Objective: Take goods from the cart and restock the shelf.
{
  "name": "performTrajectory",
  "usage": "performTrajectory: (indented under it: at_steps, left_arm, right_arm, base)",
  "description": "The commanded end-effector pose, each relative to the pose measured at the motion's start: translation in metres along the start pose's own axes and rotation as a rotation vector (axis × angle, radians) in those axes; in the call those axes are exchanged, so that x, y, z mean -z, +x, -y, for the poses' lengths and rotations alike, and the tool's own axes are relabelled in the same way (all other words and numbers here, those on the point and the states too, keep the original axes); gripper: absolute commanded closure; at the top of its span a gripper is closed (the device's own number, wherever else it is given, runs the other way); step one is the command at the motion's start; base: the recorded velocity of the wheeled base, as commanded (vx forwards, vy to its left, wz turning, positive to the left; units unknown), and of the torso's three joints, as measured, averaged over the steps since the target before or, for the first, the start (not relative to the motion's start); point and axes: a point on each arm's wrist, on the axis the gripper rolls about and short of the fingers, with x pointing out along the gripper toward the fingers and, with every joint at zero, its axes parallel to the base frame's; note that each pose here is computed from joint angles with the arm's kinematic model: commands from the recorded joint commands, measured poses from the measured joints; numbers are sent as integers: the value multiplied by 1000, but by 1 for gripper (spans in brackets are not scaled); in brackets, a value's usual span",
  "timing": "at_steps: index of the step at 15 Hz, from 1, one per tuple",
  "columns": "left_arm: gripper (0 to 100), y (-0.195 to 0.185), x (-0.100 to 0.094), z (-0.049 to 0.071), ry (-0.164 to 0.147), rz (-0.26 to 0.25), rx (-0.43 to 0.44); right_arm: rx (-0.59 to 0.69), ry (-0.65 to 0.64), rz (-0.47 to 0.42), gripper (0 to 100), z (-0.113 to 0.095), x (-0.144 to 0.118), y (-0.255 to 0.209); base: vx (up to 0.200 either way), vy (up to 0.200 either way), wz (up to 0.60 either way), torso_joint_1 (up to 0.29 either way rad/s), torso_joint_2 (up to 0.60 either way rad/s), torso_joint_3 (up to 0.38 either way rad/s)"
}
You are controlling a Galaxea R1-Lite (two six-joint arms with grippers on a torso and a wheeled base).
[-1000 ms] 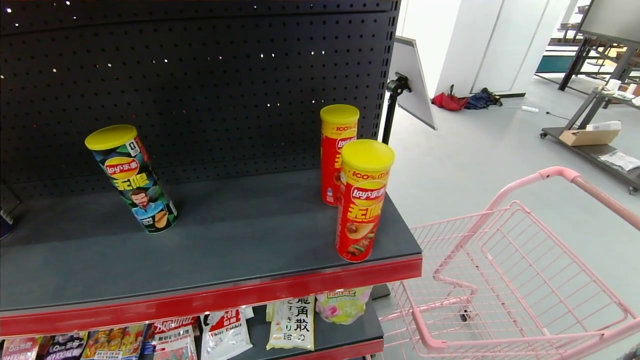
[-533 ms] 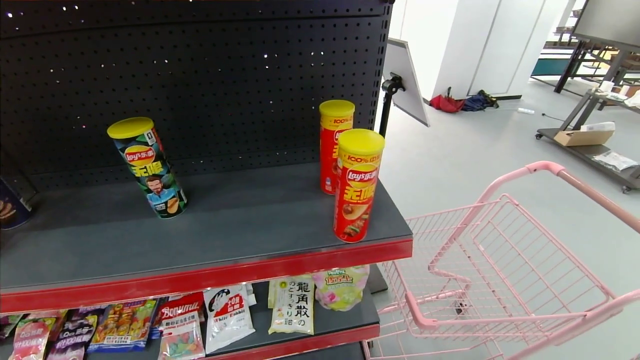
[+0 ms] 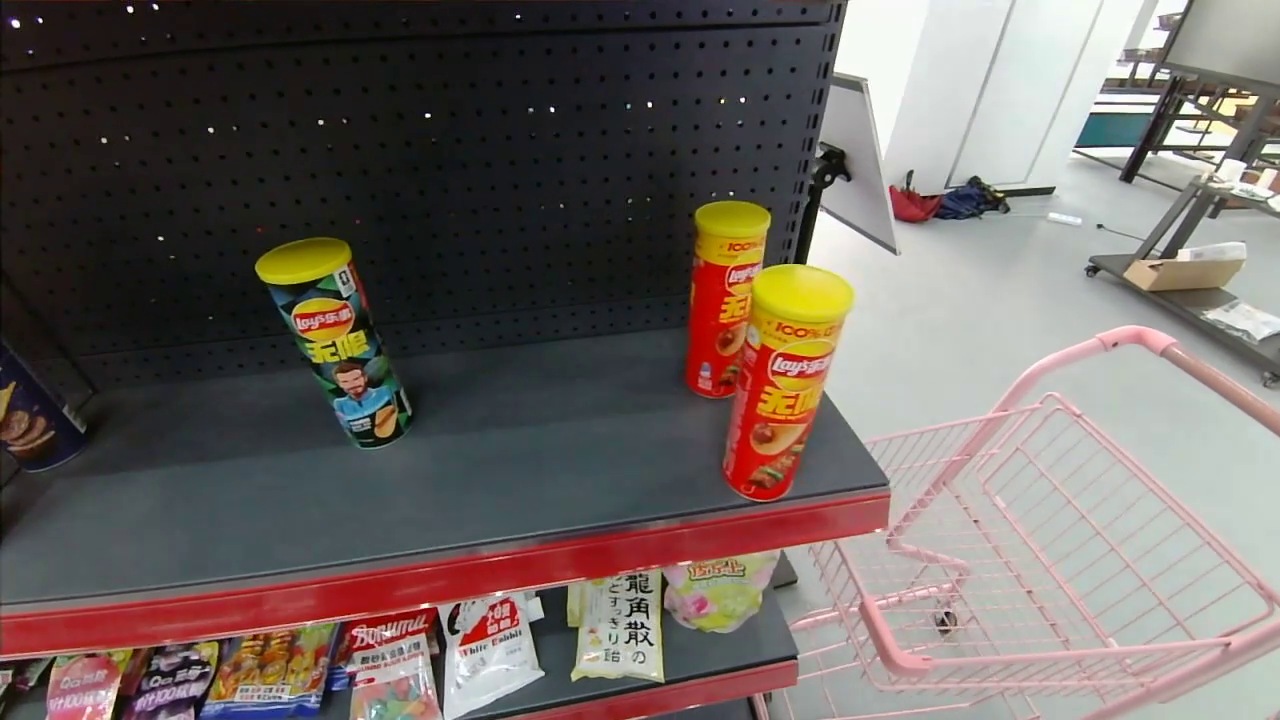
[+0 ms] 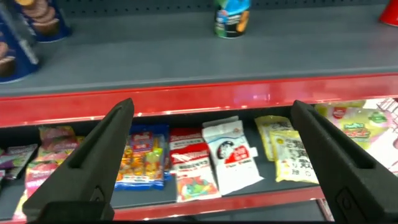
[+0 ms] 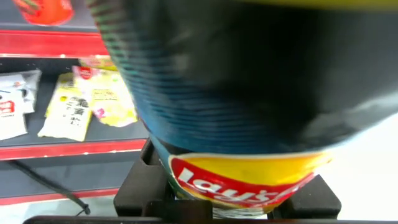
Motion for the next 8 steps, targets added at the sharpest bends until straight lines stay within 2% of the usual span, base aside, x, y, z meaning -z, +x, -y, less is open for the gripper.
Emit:
performTrajectory:
  at_steps: [1,8]
  left_arm:
    - [0,0,0,0,-1,1,-1]
    - [0,0,0,0,-1,1,-1]
  right_arm:
    - [-1,-2,-4,100,0,0,1]
    - [-1,-67,-12,100,0,0,1]
  base:
    - [0,200,0,2,2,-7]
    - [0,200,0,3,1,2]
